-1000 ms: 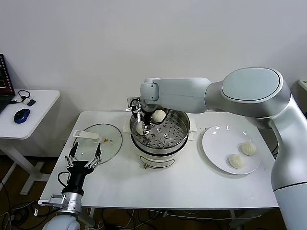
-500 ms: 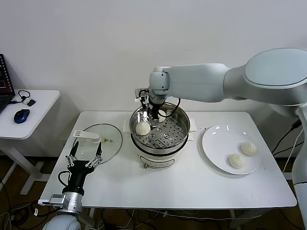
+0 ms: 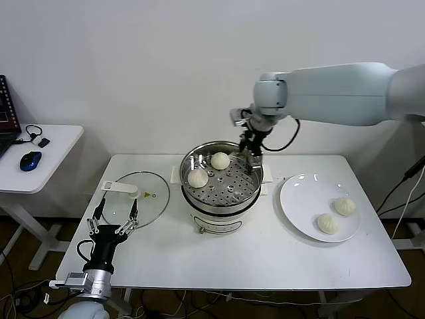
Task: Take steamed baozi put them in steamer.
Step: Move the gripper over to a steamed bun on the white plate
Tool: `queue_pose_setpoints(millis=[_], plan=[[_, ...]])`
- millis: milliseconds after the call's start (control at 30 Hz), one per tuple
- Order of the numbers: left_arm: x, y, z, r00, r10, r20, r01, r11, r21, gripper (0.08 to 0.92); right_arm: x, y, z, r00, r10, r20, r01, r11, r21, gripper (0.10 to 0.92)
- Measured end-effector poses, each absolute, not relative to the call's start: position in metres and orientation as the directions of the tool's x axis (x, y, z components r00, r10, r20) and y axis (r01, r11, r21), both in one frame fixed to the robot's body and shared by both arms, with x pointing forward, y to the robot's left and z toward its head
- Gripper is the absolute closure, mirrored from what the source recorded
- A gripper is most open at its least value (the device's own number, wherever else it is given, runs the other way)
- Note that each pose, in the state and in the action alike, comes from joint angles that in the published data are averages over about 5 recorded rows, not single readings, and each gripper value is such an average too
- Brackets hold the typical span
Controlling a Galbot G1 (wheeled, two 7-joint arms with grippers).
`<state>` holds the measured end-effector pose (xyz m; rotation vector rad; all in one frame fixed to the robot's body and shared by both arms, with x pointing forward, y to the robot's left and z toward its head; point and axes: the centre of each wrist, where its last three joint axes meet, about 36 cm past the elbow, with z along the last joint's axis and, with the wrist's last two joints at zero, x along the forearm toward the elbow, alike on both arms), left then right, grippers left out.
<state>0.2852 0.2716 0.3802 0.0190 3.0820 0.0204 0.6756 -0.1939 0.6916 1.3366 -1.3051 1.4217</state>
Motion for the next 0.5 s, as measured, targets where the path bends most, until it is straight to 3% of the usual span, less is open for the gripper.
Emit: queue_pose_setpoints(millis=[500], plan=[[0.281,0.265,0.374,-0.999,0.012,-0.044,0.011,1.0,0.015,0.177,0.652,-0.354,0.649,-0.092,-0.077,0.993,-0.983,-0.15,-0.103,0.2]])
